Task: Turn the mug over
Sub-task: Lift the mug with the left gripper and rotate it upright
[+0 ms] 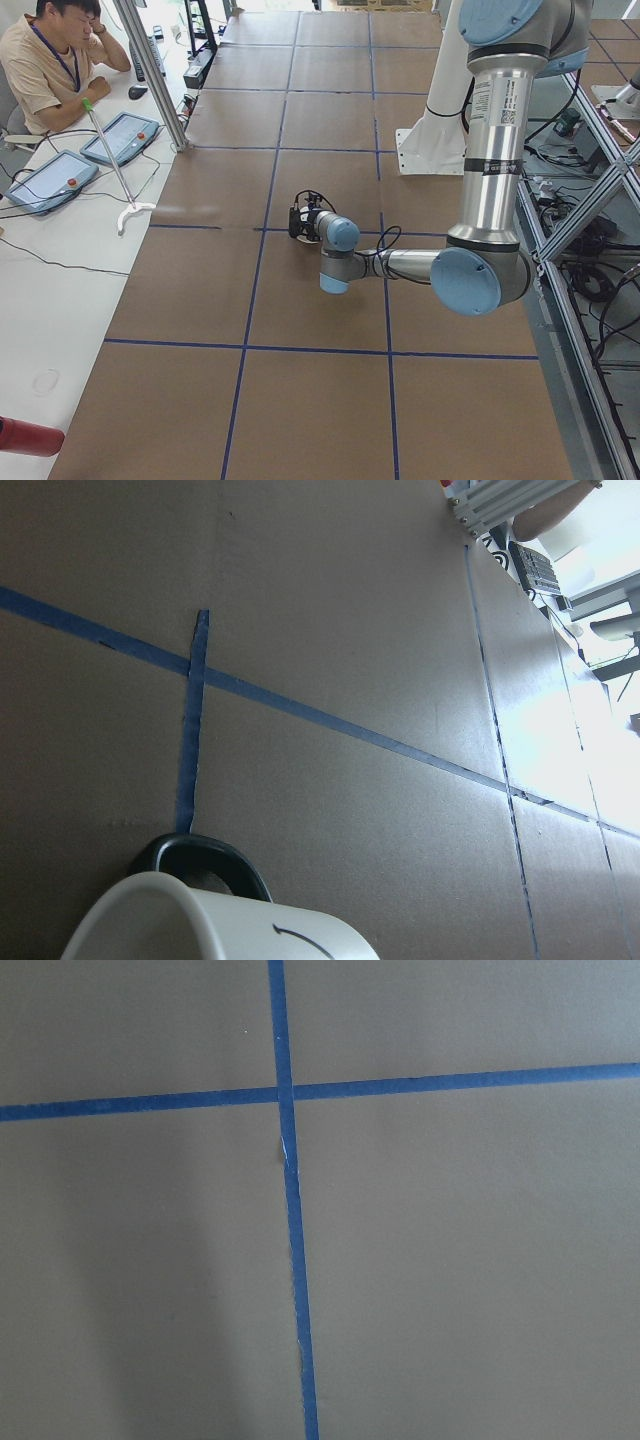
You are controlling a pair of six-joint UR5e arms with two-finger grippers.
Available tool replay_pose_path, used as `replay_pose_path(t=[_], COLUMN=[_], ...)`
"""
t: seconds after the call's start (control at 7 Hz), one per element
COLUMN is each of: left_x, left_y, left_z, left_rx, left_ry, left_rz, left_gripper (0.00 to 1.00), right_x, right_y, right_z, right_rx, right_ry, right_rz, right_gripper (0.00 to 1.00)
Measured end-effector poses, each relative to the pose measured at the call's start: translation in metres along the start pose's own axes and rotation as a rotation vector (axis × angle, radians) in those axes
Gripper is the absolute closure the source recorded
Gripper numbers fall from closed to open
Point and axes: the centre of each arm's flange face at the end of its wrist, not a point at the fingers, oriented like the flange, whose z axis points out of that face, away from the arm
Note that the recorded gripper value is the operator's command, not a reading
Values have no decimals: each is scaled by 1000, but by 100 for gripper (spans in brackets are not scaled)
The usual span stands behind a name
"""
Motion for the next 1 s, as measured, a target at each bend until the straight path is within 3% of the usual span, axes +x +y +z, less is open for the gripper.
replay_pose_path(t=[0.29,0.43,0.86,1.0], left_x=[2,16,112,139], left_y=[14,14,-20,-31], left_z=[1,10,61,72], left_rx=[-149,-192,-210,-202], left_ry=[25,51,191,170], left_rz=[1,-18,-136,-162], left_gripper=[100,100,100,100], right_x=[0,0,0,0], right_y=[0,0,0,0], right_z=[0,0,0,0], right_rx=[0,0,0,0], right_ry=[0,0,0,0], right_rz=[0,0,0,0], right_gripper=[0,0,0,0])
